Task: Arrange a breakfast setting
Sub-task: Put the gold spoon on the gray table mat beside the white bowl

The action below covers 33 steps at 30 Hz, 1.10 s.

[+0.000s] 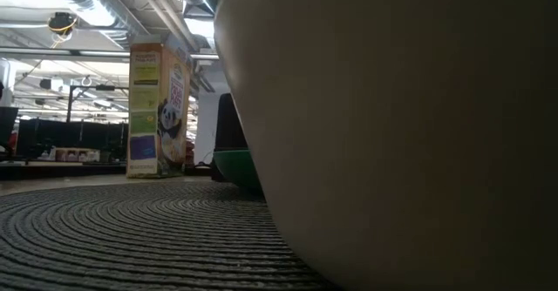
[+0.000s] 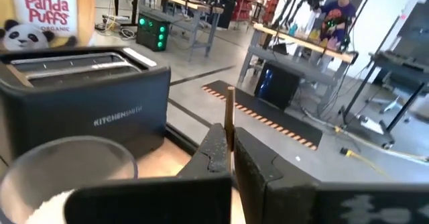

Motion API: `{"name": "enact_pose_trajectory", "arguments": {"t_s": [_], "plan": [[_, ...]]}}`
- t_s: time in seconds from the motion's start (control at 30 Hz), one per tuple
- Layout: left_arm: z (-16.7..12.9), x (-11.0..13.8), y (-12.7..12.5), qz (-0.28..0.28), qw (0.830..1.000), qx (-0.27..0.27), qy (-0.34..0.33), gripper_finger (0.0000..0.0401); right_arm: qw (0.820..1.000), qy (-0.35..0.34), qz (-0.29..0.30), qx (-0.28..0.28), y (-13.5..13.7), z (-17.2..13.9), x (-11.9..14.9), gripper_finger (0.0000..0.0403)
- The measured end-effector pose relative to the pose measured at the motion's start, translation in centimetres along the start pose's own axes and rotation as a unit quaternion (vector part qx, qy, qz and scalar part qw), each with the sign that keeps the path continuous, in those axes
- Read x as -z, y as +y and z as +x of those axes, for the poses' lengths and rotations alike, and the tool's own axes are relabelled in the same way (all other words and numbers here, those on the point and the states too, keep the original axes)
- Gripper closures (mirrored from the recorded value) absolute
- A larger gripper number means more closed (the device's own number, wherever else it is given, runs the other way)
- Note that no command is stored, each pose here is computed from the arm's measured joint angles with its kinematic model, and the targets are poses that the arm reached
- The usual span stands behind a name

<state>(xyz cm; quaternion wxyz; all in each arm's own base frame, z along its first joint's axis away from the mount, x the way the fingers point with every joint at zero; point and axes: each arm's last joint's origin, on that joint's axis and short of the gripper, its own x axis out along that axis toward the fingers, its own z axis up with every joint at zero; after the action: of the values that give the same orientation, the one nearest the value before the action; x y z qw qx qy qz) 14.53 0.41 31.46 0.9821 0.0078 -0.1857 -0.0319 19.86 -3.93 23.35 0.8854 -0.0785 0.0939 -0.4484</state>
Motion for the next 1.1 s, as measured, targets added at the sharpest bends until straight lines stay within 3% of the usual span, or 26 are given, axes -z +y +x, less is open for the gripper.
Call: {"name": "enact_pose_trajectory", "arguments": {"t_s": [0.67,0.83,1.1], "plan": [[0.0,0.2,0.2,0.012,0.999,-0.029,0.008,0.0025,0.999,-0.012,-0.048,-0.016,0.0,0.0,-5.5,0.0403],[0.0,0.1,0.5,0.04,0.995,-0.086,0.01,0.0025,0.997,-0.025,-0.054,-0.039,0.1,-0.5,-7.6,0.0403],[-0.1,0.2,0.8,0.052,0.99,-0.128,0.014,0.0025,0.992,-0.046,-0.062,-0.104,0.6,-2.4,-11.1,0.0403]]}}
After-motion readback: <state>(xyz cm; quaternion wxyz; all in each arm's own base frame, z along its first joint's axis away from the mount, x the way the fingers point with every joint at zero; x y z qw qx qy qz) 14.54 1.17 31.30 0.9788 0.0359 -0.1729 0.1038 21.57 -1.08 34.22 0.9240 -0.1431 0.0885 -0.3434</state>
